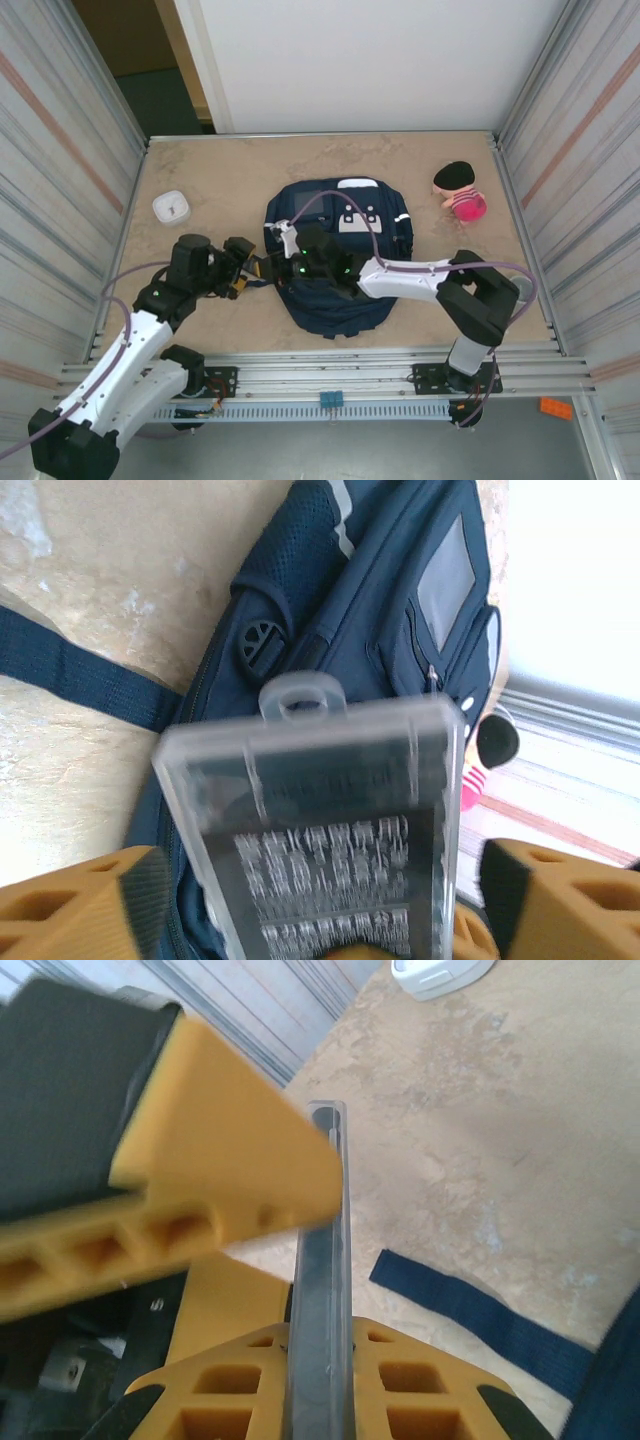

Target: Pack the student bag

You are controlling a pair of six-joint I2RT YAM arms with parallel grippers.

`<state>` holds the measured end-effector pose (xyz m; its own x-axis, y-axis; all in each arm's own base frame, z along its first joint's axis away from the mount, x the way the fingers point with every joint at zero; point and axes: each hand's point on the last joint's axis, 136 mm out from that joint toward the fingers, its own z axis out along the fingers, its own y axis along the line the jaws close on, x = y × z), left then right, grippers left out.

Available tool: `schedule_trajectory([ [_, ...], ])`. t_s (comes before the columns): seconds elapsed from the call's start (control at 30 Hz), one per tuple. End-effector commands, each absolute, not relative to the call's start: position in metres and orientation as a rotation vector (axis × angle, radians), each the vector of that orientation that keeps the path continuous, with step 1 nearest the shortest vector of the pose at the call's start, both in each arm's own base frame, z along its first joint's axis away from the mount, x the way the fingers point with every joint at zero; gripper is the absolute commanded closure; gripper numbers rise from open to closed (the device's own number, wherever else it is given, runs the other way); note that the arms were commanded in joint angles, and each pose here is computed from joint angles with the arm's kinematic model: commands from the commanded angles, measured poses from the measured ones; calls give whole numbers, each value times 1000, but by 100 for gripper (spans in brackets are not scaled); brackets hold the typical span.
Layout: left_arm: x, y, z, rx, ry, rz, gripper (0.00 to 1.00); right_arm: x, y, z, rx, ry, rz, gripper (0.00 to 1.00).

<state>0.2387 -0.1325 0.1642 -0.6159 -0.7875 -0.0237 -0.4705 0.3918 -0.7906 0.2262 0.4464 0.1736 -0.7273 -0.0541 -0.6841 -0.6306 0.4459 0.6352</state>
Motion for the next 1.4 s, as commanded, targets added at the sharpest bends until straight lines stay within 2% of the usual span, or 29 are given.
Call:
schedule_trajectory([
  [0.0,253,-126,194,-767,2250,-911,10,237,407,198,-477,2084,1253,89],
  [0.17,269,-144,219,-201,2237,-587,9,245,318,210,-339,2139,1159,88],
  [0.3,270,-198,229,388,2105,-401,15,246,243,221,-212,2210,1128,88],
  [0.43,242,-270,212,1024,1873,-318,12,244,183,223,-67,2253,1085,88],
  [0.57,216,-311,177,1387,1705,-278,5,245,144,219,99,2250,1119,88],
  [0.73,214,-330,147,1517,1690,-266,2,242,126,217,175,2224,1135,89],
  [1.0,249,-321,128,1452,1770,-28,5,239,125,211,178,2233,1141,89],
  [1.07,255,-318,129,1421,1776,11,12,239,124,211,181,2235,1138,90],
  [1.17,263,-316,141,1359,1760,30,31,238,121,209,193,2244,1127,90],
  [1.37,268,-312,175,1263,1727,-44,39,234,109,208,259,2240,1126,90],
])
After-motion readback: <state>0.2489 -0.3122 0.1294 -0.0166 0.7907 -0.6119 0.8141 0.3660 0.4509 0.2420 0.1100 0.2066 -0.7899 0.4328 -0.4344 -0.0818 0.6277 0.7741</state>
